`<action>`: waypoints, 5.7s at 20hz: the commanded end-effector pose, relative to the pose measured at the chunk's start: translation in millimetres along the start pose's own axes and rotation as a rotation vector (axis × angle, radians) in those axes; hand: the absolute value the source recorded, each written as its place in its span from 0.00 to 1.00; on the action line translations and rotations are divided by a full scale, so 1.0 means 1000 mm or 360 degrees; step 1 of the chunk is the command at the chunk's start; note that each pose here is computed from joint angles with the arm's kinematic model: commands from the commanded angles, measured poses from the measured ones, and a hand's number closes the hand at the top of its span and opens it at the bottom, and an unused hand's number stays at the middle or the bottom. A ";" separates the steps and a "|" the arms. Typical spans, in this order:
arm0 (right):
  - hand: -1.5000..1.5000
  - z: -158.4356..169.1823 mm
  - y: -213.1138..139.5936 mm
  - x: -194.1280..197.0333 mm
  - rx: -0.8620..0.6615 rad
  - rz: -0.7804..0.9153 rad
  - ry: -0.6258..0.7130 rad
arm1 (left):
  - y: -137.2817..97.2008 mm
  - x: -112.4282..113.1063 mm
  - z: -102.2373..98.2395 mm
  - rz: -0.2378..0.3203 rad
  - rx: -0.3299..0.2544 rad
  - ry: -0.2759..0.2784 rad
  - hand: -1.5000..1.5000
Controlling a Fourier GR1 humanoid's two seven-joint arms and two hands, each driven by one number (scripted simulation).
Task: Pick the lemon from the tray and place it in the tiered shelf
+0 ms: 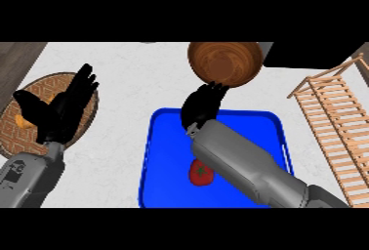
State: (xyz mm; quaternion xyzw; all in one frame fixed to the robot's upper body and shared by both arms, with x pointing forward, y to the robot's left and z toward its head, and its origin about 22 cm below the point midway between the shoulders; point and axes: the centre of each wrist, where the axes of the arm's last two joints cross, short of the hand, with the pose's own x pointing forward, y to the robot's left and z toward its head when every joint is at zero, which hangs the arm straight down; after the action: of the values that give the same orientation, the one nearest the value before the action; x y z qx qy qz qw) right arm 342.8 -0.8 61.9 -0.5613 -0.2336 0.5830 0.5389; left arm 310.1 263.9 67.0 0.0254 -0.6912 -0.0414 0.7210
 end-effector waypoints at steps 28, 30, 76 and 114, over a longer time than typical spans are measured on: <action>0.00 -0.005 0.049 0.006 0.0175 0.0083 0.0461 | 0.014 0.008 -0.001 0.0003 0.0051 -0.0008 0.50; 1.00 -0.006 0.068 0.005 0.0223 0.0065 0.0473 | 0.012 0.003 0.001 0.0013 0.0013 0.0004 0.50; 1.00 0.195 -0.032 -0.186 -0.0928 -0.1760 -0.0134 | 0.033 -0.002 0.021 0.0000 0.0119 0.0028 0.50; 1.00 0.101 0.031 -0.396 -0.1024 -0.1900 0.0259 | 0.020 -0.012 0.018 0.0032 0.0136 0.0027 0.50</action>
State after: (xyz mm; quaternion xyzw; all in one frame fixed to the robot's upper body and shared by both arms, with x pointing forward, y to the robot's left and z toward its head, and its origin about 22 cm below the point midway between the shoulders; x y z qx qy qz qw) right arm 180.7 -307.3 210.8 -0.5537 -0.5632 0.0527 0.6111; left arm 290.1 288.6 60.5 0.0497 -0.6873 -0.0075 0.7246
